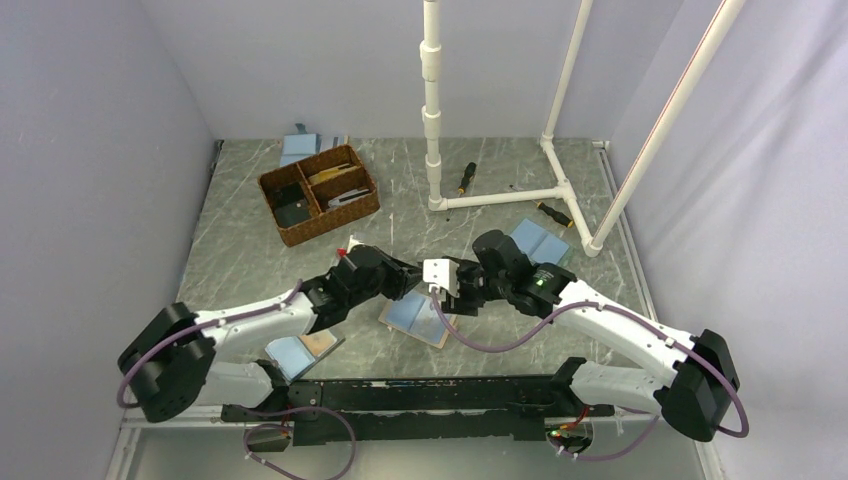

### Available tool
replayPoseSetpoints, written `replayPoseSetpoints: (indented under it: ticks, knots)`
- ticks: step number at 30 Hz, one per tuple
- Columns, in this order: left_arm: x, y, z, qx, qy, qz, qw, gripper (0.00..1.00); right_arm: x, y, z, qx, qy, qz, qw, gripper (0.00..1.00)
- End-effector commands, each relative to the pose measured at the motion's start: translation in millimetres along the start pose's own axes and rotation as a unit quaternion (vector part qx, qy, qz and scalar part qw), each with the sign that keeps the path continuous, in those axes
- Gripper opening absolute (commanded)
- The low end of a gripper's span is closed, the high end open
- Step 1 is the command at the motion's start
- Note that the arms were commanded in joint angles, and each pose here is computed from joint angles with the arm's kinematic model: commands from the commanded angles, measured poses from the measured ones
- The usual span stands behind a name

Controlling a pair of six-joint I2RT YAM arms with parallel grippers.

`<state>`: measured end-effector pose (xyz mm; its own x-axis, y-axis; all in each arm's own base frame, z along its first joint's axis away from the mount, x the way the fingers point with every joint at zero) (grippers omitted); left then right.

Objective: Take the credit cards out of the card holder
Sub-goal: Place the credit card in the storage box.

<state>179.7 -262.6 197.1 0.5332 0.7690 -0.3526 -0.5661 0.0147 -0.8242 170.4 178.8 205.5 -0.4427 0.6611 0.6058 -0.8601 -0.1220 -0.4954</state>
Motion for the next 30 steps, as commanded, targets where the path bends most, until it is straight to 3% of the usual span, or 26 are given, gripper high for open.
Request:
replayPoseSetpoints:
  ticks: [1, 4, 5, 9, 12, 16, 20, 25, 30]
  knots:
    - [14, -3, 22, -0.021, -0.065, -0.107, 0.992, 0.00, 13, -6, 9, 0.032, -0.044, 0.009, 0.999, 0.63]
    - [29, 0, 37, -0.013, -0.104, -0.203, 0.974, 0.00, 15, -6, 15, 0.049, -0.060, 0.007, 0.997, 0.66]
    - [35, 0, 43, -0.016, -0.108, -0.259, 0.960, 0.00, 15, -6, 17, 0.057, -0.068, 0.009, 0.996, 0.66]
    - [64, -7, 73, -0.032, -0.104, -0.369, 0.923, 0.00, 13, -6, 22, 0.067, -0.068, 0.008, 0.995, 0.67]
    - [84, -24, 98, -0.066, -0.120, -0.426, 0.894, 0.00, 13, -6, 23, 0.064, -0.065, 0.006, 0.996, 0.67]
    - [112, -57, 117, -0.031, -0.156, -0.465, 0.871, 0.00, 13, -6, 23, 0.063, -0.064, 0.004, 0.996, 0.67]
    - [158, -91, 121, -0.039, -0.115, -0.456, 0.882, 0.00, 12, -7, 23, 0.060, -0.060, 0.001, 0.996, 0.67]
    - [243, -119, 132, -0.099, -0.108, -0.388, 0.910, 0.00, 9, -6, 18, 0.071, -0.053, -0.008, 0.996, 0.67]
    - [304, -135, 123, -0.116, -0.114, -0.357, 0.920, 0.00, 8, -6, 16, 0.076, -0.050, -0.013, 0.996, 0.67]
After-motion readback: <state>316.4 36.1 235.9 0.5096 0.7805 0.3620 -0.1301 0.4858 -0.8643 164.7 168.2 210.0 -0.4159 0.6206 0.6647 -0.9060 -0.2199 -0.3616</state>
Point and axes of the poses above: each gripper's point midway between its finger pads, its own z axis back along the fingers, its own y axis along the line the jaws close on, x = y × z, the point moved 10 cm from there along z, back along the fingers, and after that the axes turned 15 degrees about z, right-handed, at the moved point
